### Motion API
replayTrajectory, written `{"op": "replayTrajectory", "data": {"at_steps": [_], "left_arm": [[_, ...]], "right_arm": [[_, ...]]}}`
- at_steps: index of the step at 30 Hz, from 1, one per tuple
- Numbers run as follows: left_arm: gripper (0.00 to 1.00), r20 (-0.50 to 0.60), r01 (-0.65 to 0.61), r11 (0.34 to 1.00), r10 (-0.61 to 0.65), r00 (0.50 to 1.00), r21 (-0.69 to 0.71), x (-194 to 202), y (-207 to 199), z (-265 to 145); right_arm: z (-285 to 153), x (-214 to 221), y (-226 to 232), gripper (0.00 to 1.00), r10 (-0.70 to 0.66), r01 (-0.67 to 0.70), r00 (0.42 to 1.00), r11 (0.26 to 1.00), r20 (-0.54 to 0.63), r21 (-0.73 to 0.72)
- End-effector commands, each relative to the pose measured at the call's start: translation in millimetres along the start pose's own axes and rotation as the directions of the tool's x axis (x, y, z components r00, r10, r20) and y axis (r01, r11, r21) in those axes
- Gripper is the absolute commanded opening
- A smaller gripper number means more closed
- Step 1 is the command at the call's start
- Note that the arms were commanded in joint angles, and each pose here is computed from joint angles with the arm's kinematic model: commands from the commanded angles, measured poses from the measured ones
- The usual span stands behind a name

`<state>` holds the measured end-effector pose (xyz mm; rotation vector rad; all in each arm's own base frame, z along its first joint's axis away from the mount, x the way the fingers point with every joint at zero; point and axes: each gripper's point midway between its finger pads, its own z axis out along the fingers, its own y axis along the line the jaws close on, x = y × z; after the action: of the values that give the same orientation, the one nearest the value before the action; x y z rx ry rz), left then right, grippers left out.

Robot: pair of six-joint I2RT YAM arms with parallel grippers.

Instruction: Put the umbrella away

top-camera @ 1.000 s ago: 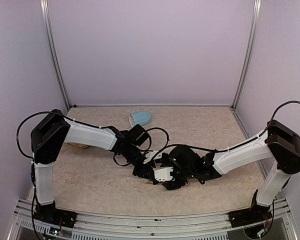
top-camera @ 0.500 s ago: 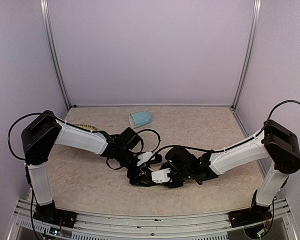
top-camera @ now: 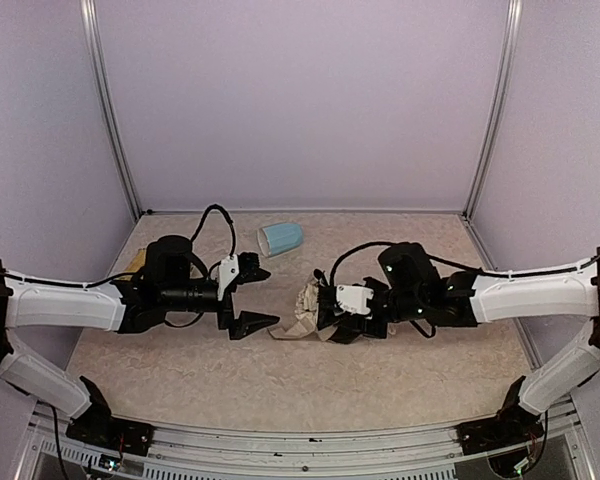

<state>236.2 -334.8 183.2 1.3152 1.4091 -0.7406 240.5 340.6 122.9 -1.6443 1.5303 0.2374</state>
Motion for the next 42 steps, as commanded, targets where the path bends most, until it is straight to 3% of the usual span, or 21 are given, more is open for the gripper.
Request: {"op": "replayTrajectory", "data": {"at_steps": [1,5,10,13,16,18,22,26,30,35,42], "left_arm": [[0.99,0.123,0.021,0.993,-0.035,0.992,0.118,-24,-15,-1],[0.99,0.151,0.038,0.976,-0.071,0.986,0.213,-25,-29,2],[0.97,0.272,-0.027,0.959,-0.052,0.961,0.280,-54,-52,6],[0.97,0.279,-0.039,0.981,-0.016,0.960,0.190,-63,-48,16],[0.99,0.261,-0.100,0.994,0.108,0.959,-0.046,-79,-31,12],[0.99,0.235,-0.158,0.963,0.209,0.949,-0.216,-94,-20,-2],[0.99,0.355,0.008,0.934,0.128,0.926,-0.358,-128,6,-44],[0.99,0.478,-0.105,0.993,0.115,0.871,-0.049,-137,-41,-45],[0.88,0.469,-0.131,0.972,0.025,0.883,0.194,-135,-80,-23],[0.88,0.485,-0.134,0.949,-0.022,0.874,0.285,-135,-106,6],[0.92,0.583,-0.057,0.985,-0.048,0.811,0.160,-136,-80,29]], "right_arm": [[-56,-61,-38,0.00,0.075,-0.078,0.954,0.997,0.289,0.001],[-93,-80,-52,0.00,0.030,-0.051,0.919,0.998,0.394,0.041],[-115,-97,-59,0.00,0.005,-0.029,0.886,0.999,0.464,0.044],[-128,-110,-63,0.00,-0.013,-0.009,0.861,0.999,0.509,0.041],[-146,-126,-66,0.00,-0.064,0.040,0.830,0.998,0.554,0.056],[-159,-136,-66,0.00,-0.101,0.085,0.813,0.995,0.574,0.053],[-192,-162,-64,0.00,-0.161,0.175,0.755,0.984,0.636,0.041],[-206,-173,-66,0.00,-0.196,0.205,0.728,0.977,0.658,0.063],[-219,-183,-78,0.00,-0.237,0.203,0.716,0.971,0.657,0.129],[-224,-188,-88,0.00,-0.274,0.202,0.712,0.962,0.647,0.186],[-226,-190,-87,0.00,-0.285,0.216,0.702,0.958,0.653,0.186]]}}
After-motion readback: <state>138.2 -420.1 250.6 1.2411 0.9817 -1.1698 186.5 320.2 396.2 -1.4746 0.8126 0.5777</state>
